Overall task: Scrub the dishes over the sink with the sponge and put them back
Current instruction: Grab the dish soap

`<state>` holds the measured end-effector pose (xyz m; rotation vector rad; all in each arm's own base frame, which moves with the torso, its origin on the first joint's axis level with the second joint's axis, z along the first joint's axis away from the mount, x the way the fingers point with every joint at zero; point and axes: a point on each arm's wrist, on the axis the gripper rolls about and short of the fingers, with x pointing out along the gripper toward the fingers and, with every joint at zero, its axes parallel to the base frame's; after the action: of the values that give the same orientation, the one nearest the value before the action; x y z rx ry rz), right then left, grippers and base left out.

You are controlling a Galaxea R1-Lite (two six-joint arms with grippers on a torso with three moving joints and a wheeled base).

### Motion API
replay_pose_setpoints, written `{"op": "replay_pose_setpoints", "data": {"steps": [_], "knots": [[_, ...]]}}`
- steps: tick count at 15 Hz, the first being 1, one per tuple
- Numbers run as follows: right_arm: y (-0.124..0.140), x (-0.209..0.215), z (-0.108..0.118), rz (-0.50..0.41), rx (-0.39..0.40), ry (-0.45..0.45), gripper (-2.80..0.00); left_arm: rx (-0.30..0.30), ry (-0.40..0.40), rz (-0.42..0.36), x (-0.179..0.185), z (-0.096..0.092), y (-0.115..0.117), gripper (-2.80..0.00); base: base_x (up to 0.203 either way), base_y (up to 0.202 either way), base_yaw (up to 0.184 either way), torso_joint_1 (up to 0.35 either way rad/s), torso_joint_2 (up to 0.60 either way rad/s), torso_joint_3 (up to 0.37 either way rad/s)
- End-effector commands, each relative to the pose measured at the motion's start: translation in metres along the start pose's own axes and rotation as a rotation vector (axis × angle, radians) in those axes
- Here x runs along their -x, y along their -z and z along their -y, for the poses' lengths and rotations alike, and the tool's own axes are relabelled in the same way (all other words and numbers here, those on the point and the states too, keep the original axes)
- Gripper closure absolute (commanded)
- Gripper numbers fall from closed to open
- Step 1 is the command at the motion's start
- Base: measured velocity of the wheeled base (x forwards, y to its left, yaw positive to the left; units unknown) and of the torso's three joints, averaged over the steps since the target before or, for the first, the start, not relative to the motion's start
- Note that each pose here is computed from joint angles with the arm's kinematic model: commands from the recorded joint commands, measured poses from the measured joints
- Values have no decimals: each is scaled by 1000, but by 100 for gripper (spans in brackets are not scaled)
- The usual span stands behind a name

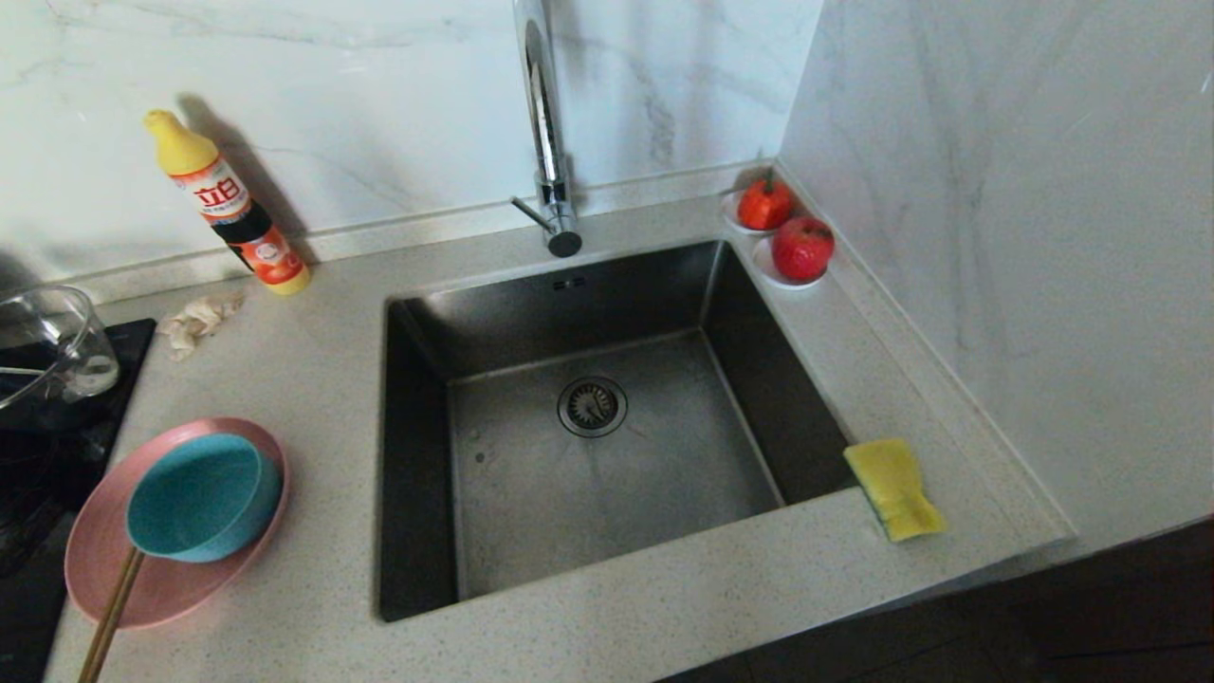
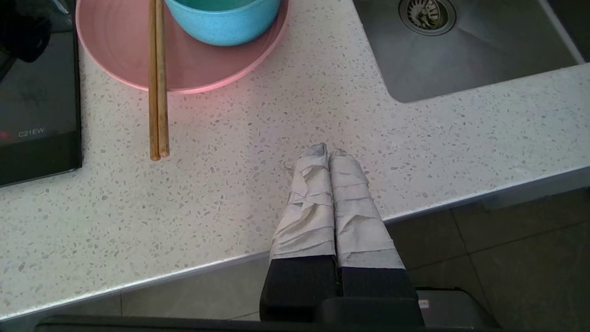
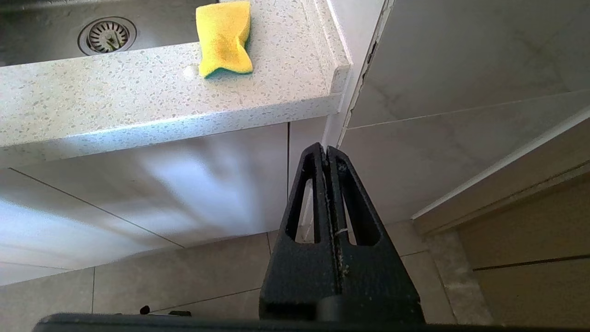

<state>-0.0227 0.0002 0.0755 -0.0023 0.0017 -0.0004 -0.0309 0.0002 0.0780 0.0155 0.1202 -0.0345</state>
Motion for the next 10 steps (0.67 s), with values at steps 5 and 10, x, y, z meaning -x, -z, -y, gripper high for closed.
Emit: {"op": "replay_pose_setpoints", "data": {"steps": [5,10], "knots": [[0,0,0,0,1,0,0,0,0,2,0,0,0,0,0,0,0,0,0,0],[0,0,0,0,1,0,0,0,0,2,0,0,0,0,0,0,0,0,0,0]]}}
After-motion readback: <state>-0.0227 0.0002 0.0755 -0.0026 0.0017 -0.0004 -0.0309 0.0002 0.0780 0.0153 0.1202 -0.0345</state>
